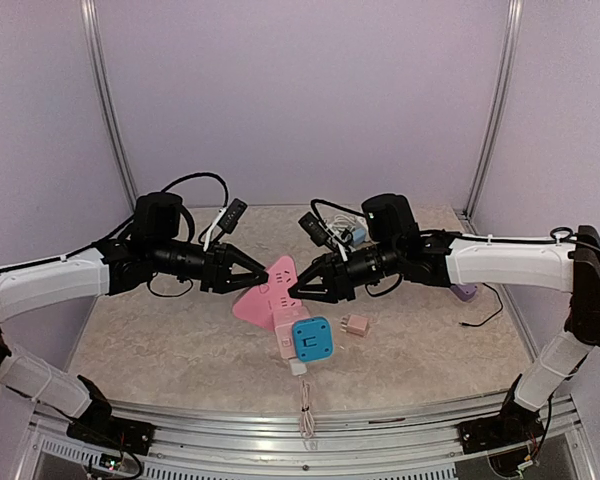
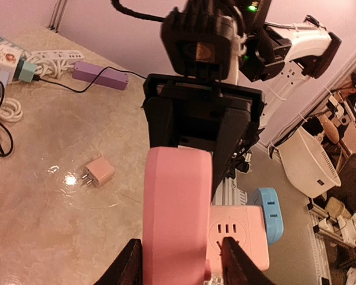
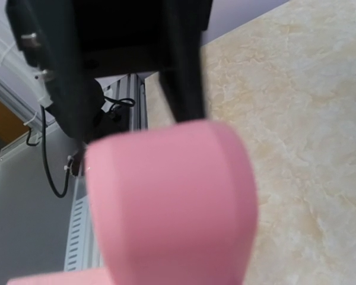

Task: Pull the plug off the socket

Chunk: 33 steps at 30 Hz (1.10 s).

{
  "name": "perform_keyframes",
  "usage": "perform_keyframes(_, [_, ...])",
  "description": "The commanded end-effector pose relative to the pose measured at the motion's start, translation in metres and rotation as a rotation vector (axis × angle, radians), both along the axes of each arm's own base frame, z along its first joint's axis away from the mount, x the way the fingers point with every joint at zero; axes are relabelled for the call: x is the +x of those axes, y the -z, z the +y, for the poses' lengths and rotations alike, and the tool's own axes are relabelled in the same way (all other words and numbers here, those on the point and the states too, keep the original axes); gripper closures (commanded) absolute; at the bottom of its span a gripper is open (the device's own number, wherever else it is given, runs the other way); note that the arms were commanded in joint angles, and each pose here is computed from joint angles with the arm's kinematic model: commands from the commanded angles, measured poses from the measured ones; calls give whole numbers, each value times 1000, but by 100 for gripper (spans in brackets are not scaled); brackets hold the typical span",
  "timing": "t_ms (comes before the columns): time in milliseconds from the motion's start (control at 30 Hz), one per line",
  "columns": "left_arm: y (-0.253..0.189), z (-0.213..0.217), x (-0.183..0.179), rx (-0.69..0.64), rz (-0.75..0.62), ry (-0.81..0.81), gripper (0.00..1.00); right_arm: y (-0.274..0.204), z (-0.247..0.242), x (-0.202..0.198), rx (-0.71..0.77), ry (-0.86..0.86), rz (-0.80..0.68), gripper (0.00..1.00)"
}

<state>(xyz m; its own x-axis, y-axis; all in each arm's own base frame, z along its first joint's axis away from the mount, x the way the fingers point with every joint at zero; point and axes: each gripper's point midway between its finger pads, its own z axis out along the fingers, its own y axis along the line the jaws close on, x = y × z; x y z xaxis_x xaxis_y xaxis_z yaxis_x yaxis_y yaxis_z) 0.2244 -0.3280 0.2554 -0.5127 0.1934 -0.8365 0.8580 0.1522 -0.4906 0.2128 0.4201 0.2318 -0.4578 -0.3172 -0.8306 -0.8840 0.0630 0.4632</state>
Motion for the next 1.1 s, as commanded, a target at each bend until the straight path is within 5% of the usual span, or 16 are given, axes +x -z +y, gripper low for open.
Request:
perform_keyframes(0, [-18, -9, -2, -42, -34, 38, 47, -17, 7, -5, 60, -15, -31, 100])
perform_keyframes(167, [-12, -11, 4, -18, -22, 16, 30, -16, 8, -7, 60, -23, -27, 100])
perform_keyframes(367, [-3, -14, 13, 19, -3, -4, 22, -15, 10, -11, 62, -44, -19, 100])
perform_keyframes(567, [6, -17, 11, 39, 27, 13, 26, -7, 15, -15, 41, -66, -8, 100])
perform_keyframes(800, [5, -19, 6, 26, 36, 45, 44, -3, 17, -16, 31, -77, -1, 100])
perform_keyframes(1067, [9, -22, 5, 35, 51, 58, 41, -4, 19, -17, 34, -88, -3, 100])
